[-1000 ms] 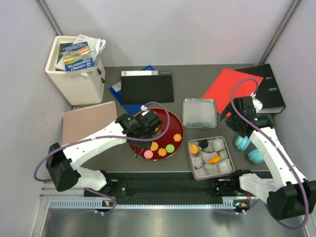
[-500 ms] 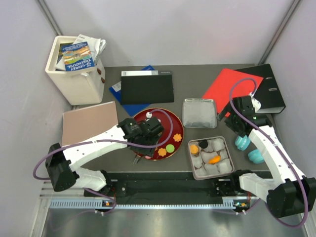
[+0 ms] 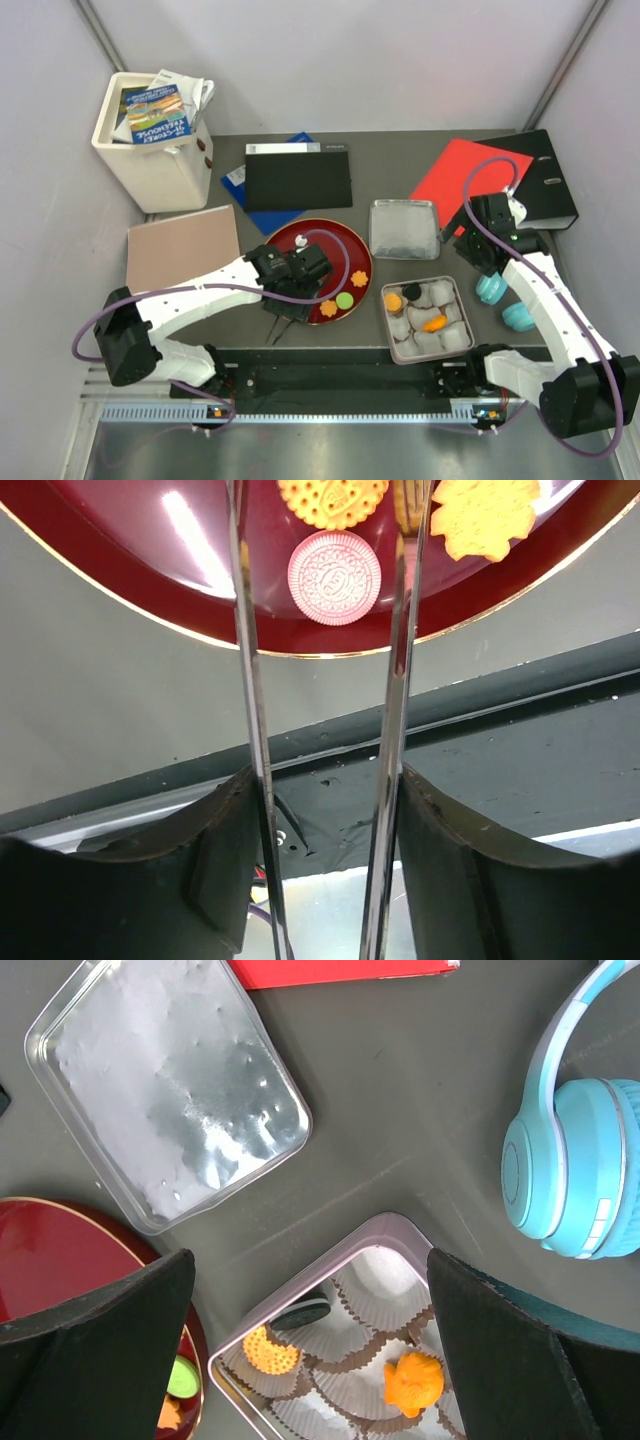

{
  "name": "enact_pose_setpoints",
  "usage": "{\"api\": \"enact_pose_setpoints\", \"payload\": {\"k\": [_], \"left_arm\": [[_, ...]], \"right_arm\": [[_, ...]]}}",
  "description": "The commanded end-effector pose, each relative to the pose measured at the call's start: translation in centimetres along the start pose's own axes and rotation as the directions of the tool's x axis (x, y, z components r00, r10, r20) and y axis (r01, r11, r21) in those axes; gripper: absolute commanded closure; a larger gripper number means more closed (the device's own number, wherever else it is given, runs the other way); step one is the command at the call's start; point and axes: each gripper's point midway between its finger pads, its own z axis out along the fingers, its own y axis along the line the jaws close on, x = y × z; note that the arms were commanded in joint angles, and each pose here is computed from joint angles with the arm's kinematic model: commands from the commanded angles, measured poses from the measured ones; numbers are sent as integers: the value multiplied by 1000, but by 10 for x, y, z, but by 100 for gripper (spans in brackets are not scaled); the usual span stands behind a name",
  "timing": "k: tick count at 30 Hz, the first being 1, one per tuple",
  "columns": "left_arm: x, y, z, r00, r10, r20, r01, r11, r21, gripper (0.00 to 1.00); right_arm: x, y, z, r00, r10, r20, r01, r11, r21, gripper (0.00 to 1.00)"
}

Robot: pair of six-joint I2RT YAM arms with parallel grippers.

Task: Pack the cookies

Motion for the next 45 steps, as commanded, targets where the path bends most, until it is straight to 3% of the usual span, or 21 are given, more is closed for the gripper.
{"api": "enact_pose_setpoints", "payload": {"k": [1, 5, 8, 10, 12, 18, 35, 40, 45], "left_arm": [[-5, -9, 3, 1000, -20, 21, 20, 999, 35, 45], [-6, -9, 0, 1000, -14, 28, 13, 999, 40, 53], [-8, -9, -3, 1000, -10, 29, 9, 999, 41, 53], [-9, -8, -6, 999, -8, 31, 7, 999, 36, 51], [-10, -7, -8, 999, -13, 35, 12, 1000, 28, 41], [-5, -3, -11, 999, -34, 28, 34, 999, 25, 39], [11, -11, -13, 998, -59, -1, 59, 996, 67, 54], [-9, -6, -25, 996, -41, 75, 39, 999, 38, 61], [-46, -9, -49, 985, 14, 173, -16, 1000, 12, 62]], "right_arm": [[-11, 13, -5, 999, -14, 35, 16, 999, -44, 1], [-11, 14, -5, 999, -15, 34, 16, 999, -43, 1], [-12, 14, -5, 999, -15, 33, 16, 999, -42, 1], [-13, 15, -6, 999, -14, 36, 16, 999, -43, 1], [-13, 15, -6, 999, -15, 33, 16, 999, -44, 1], [-12, 15, -6, 999, -15, 32, 16, 999, -45, 1], [-11, 18, -6, 999, -21, 26, 23, 998, -52, 1], [-13, 20, -6, 999, -25, 27, 26, 998, -51, 1], [-17, 23, -10, 999, -23, 35, 25, 998, -53, 1]]}}
